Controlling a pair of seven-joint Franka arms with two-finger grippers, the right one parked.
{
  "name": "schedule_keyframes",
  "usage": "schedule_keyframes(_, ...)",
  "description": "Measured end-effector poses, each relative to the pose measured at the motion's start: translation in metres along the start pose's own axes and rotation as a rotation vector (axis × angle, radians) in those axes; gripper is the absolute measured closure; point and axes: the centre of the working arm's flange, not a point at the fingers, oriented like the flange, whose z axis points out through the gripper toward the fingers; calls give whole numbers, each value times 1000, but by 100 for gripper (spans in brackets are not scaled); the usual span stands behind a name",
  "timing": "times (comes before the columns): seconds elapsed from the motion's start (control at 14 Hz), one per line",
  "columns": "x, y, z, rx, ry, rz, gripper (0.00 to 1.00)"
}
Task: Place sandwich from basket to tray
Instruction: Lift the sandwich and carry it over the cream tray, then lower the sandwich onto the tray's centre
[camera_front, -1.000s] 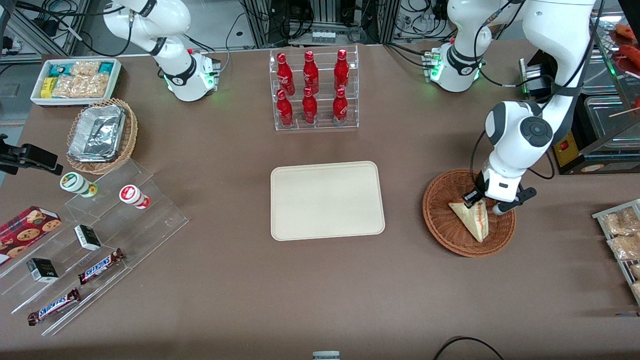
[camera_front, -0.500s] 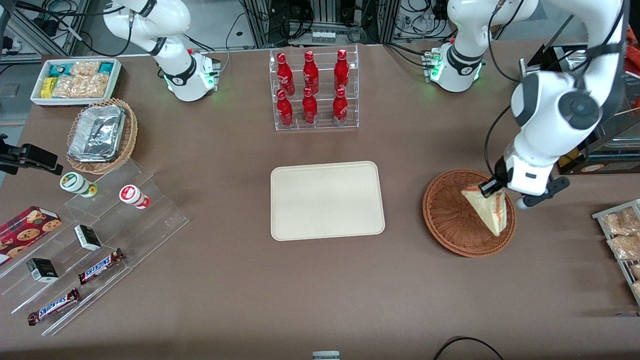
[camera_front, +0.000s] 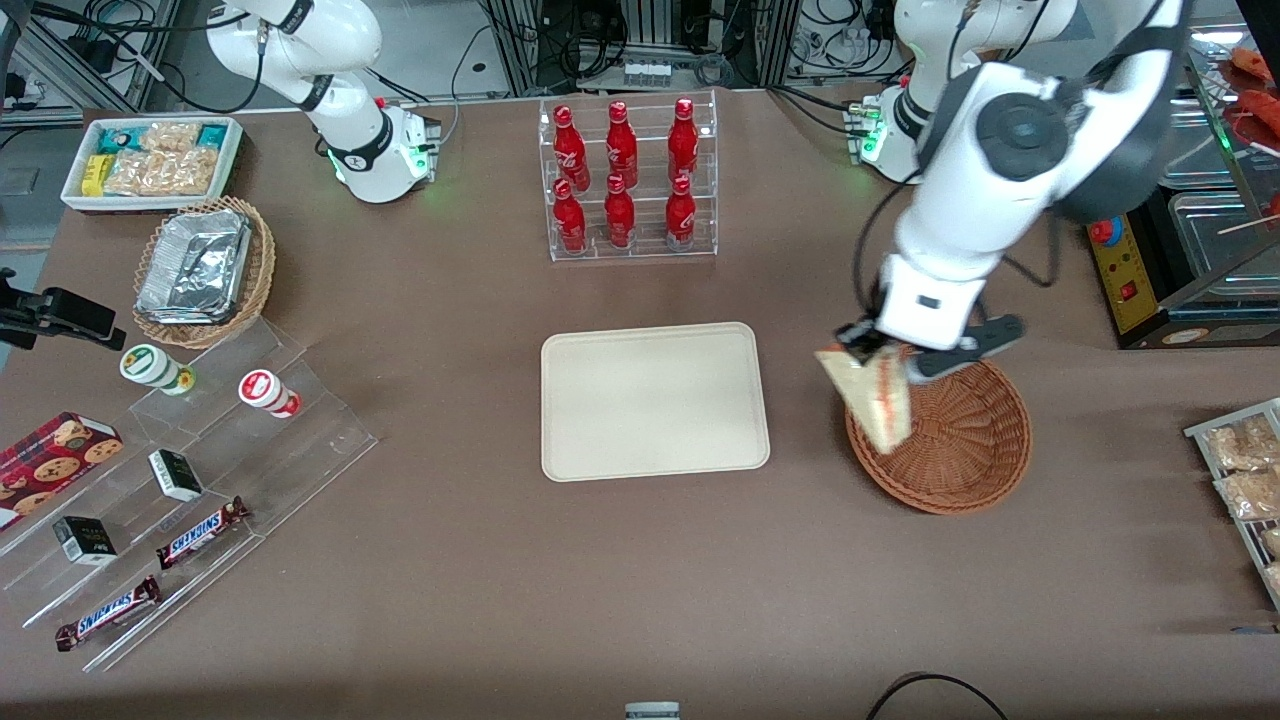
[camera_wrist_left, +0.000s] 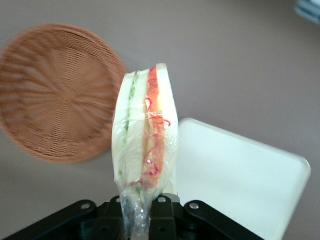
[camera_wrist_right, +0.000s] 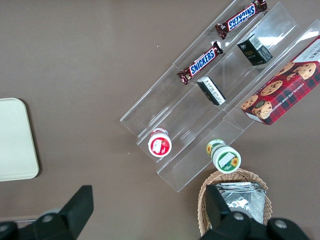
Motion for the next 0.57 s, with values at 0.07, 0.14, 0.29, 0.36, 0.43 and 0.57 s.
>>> schedule_keyframes(0.07,-13,25,9,-2,-9,46,86)
schedule_keyframes(0.14,-27,50,20,1,-19,94,86)
schedule_keyframes(0.29,-59,97,54,19,-45,177,86)
schedule_keyframes(0.36,-76,117,72,36,-47,206,86)
schedule_keyframes(0.43,-92,136,92,55,-44,226,86)
schedule_keyframes(0.57,-116,166,131,71,-29,264,86)
